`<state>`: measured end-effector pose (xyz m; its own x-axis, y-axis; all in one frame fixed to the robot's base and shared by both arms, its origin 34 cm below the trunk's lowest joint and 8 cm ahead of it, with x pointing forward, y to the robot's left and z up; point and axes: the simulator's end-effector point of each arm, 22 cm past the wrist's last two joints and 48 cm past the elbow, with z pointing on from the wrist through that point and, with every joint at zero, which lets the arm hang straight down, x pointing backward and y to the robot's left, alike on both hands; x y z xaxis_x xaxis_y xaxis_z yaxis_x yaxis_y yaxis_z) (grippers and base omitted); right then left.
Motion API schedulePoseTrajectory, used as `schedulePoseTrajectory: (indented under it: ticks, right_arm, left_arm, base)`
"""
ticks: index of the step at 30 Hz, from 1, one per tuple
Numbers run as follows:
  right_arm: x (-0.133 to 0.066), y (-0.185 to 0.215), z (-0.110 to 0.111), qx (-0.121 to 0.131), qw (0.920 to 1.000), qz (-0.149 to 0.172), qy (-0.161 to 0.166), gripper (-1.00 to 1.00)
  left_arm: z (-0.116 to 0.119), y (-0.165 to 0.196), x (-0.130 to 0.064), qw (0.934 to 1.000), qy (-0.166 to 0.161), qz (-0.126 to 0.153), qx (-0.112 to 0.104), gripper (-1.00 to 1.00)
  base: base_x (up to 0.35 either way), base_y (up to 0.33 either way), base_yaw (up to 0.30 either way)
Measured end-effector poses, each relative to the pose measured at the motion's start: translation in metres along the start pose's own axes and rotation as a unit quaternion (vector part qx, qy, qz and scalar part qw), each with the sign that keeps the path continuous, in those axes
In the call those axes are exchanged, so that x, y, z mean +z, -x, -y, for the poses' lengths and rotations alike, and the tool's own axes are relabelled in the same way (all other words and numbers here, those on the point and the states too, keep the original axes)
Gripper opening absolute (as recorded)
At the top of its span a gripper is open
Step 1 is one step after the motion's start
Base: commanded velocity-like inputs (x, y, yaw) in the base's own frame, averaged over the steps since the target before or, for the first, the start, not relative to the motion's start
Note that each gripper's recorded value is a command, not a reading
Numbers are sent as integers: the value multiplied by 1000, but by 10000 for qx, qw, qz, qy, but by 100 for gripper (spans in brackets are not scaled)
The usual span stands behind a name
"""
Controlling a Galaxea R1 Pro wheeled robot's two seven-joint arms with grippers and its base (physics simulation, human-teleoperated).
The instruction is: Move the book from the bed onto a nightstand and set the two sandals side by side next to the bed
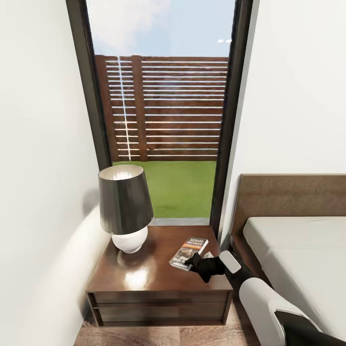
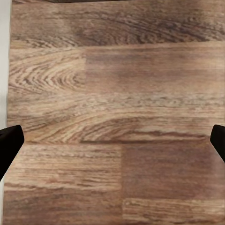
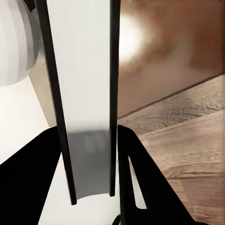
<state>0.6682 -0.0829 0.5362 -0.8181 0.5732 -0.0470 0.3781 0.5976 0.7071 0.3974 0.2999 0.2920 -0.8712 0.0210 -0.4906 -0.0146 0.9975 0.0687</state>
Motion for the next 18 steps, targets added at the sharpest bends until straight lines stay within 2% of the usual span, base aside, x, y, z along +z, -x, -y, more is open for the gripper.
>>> schedulePoseTrajectory:
  ticks: [18]
  right_arm:
    - [-2,4,1,-24,9999,24,-125,-100]
  left_arm:
    - [0,0,0,10000,0,0,0,100]
  base:
    - [0,0,0]
